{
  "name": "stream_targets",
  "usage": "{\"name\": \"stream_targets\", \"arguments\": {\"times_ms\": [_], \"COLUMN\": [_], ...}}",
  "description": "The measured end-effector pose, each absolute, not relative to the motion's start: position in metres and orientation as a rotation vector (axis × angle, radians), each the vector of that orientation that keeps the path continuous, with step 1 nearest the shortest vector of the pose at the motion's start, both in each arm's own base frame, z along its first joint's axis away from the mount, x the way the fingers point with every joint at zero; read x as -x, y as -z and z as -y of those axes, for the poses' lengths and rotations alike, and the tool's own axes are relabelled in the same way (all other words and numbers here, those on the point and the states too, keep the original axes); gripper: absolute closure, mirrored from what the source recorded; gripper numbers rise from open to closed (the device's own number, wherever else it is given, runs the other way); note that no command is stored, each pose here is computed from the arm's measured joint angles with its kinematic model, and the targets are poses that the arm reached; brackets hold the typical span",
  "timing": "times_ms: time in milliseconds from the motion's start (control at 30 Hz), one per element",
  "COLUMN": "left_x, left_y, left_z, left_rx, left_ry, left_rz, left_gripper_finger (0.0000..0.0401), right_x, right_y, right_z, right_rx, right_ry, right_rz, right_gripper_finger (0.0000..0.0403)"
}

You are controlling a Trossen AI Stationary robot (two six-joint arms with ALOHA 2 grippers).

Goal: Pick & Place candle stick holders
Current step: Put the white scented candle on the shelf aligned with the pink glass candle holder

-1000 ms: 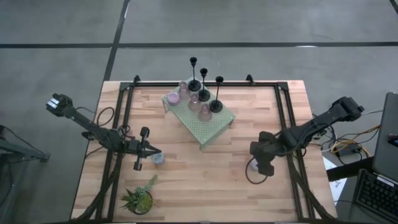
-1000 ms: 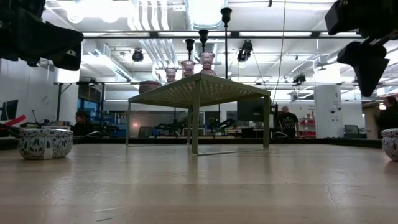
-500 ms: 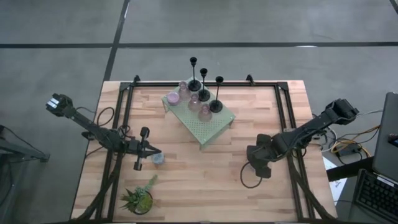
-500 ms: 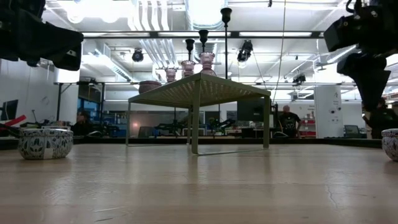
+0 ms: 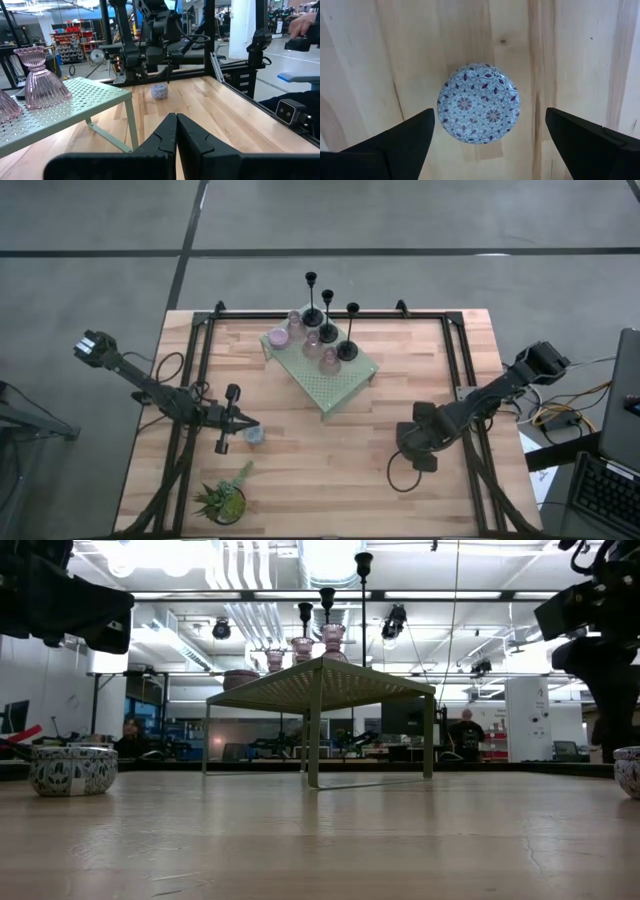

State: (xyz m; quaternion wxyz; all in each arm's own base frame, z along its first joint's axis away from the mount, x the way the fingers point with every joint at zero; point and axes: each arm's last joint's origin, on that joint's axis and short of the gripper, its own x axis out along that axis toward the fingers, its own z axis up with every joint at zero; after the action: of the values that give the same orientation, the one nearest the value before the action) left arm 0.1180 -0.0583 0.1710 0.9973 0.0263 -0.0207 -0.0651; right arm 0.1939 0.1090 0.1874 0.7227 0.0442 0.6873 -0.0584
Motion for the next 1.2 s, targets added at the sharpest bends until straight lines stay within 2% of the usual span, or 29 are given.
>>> {"name": "stream_targets", "arguments": {"times_ms": [1200], "left_x": [-0.118], "left_y": [-0.171], "left_z": [0.058], "left_rx": [-0.055], "left_ry": [0.131], "left_rz": [0.037], "left_gripper_finger": [0.0387], "right_x": [-0.187], "right_y": [-0.155], "right_z": [-0.107], "right_rx": [-0.186], "right_ry": [0.108], "right_rz": [-1.490], "right_gripper_finger": [0.0028]}}
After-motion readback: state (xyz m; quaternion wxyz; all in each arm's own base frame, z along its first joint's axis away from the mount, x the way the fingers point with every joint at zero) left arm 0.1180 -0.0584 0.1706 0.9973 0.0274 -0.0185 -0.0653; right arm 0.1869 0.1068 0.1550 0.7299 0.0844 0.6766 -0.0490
